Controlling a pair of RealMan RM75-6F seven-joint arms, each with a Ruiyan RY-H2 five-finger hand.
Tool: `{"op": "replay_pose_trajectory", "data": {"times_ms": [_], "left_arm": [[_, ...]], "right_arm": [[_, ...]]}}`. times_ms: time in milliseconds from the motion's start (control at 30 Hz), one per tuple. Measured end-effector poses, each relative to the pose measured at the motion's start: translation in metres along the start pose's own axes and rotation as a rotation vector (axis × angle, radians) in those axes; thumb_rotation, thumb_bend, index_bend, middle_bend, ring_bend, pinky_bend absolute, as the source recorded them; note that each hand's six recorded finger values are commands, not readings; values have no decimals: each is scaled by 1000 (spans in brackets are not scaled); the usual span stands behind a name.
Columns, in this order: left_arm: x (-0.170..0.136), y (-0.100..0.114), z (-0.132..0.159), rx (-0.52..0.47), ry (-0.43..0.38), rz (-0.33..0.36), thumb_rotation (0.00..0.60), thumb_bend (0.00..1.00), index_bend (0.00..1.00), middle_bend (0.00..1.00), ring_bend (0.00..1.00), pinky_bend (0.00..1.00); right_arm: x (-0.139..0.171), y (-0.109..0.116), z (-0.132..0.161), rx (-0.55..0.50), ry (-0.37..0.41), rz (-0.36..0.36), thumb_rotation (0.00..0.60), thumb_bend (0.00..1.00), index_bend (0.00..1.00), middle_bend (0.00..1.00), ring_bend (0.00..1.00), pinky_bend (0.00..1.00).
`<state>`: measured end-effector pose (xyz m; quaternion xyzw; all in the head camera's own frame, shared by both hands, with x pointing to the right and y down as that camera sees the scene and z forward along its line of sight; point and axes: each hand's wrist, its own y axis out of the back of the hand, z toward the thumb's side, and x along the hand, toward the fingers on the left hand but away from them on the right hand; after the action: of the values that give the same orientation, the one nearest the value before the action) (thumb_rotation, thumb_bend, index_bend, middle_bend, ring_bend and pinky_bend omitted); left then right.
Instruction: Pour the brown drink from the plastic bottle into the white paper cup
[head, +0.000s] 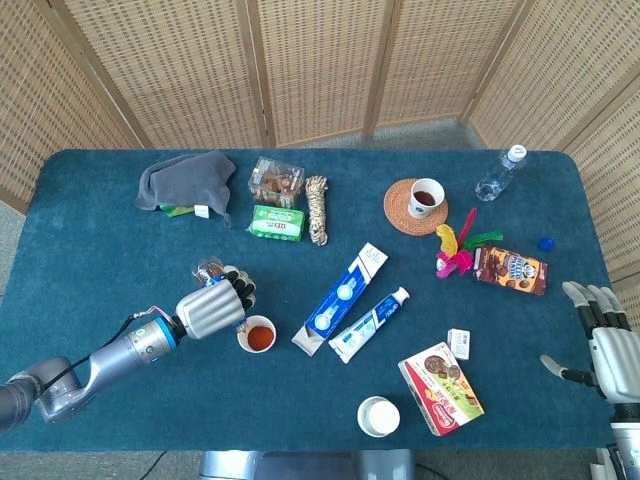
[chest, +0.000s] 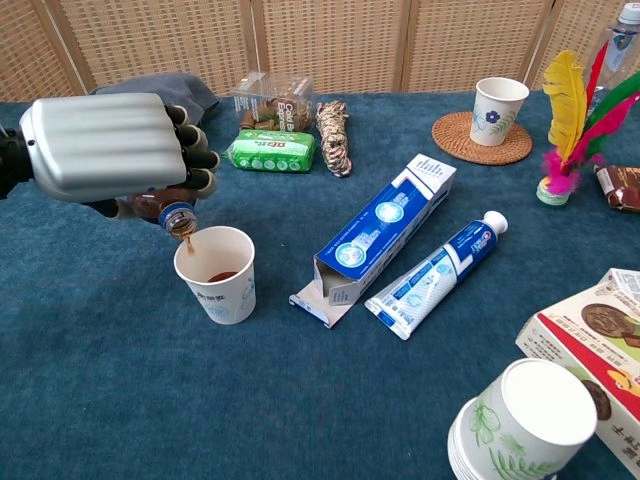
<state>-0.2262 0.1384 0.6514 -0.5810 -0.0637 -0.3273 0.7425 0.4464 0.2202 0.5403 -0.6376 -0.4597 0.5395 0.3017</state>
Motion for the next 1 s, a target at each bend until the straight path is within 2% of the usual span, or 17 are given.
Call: {"op": "replay_pose_trajectory", "data": {"times_ms": [733, 1000], "left_arm": [[-1, -4, 3, 35, 10, -9, 600, 408, 426, 361, 324, 428], [-2, -4, 3, -39, 40, -1, 600, 408, 426, 359, 324, 429]], "right_arm": [[1, 3, -1, -1, -2, -7, 600, 0, 0, 0, 0, 0], [1, 2, 0, 1, 0, -5, 600, 0, 0, 0, 0, 0]]}}
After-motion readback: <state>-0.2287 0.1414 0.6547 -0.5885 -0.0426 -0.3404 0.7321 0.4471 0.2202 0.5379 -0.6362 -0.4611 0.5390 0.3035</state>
